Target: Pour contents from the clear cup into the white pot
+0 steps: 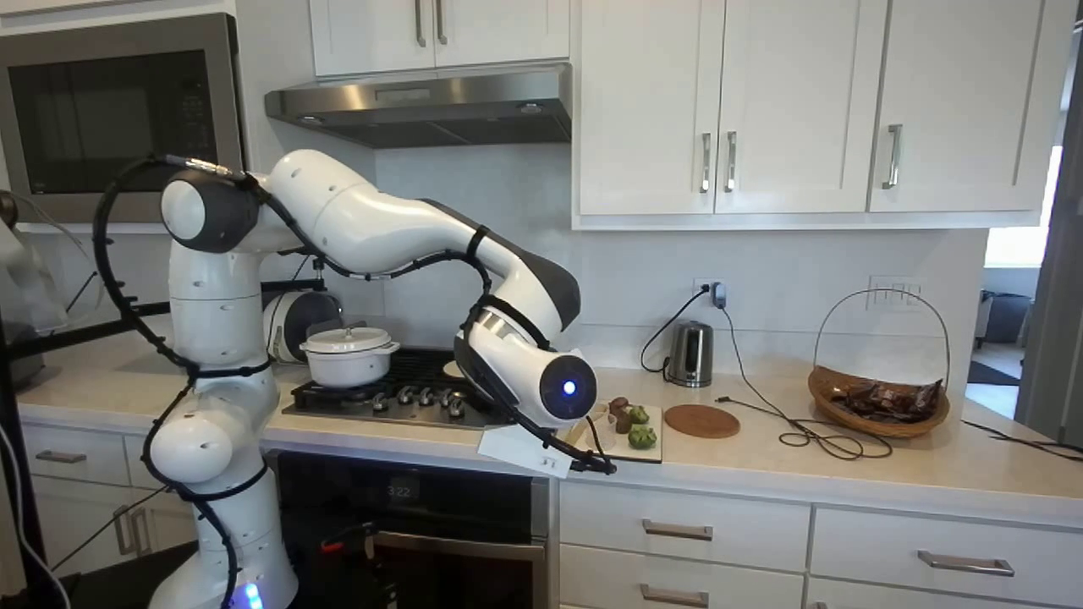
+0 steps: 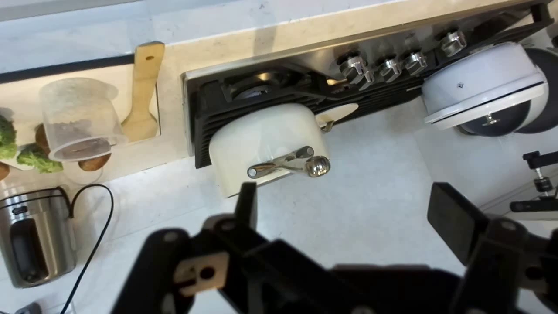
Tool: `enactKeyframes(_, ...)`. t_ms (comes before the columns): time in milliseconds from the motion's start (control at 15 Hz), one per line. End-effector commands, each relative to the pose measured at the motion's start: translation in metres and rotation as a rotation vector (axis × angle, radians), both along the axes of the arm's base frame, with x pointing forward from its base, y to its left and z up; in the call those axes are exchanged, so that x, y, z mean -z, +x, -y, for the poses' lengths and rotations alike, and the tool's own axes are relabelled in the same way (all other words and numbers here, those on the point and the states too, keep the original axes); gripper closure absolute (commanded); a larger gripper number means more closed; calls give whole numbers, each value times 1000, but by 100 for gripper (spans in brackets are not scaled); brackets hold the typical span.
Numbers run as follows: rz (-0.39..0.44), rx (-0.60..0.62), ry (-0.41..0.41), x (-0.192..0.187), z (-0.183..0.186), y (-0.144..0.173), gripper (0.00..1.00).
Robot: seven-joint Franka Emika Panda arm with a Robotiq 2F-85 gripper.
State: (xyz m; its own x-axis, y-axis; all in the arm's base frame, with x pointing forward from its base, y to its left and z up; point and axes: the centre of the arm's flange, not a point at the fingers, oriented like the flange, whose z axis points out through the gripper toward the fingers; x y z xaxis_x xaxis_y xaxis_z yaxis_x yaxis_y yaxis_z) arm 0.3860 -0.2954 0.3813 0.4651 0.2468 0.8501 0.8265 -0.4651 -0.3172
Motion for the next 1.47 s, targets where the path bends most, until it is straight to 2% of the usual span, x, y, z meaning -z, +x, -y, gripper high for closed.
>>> enactKeyframes(0, 29, -40, 95, 11, 25, 15, 0)
enactKeyframes(267, 69, -37, 192, 31, 45, 21, 0)
enactKeyframes(400, 150, -14, 210, 46, 54, 25, 0)
enactKeyframes(667, 354, 21, 192, 73, 64, 35, 0)
enactKeyframes(1000, 518, 10, 139, 106, 65, 45, 0)
enactKeyframes(1133, 546, 23, 136, 114, 62, 54, 0)
enactKeyframes(1200, 540, 35, 141, 116, 60, 59, 0)
enactKeyframes(1267, 502, 33, 148, 115, 57, 47, 0)
enactKeyframes(1400, 506, 37, 155, 120, 56, 52, 0)
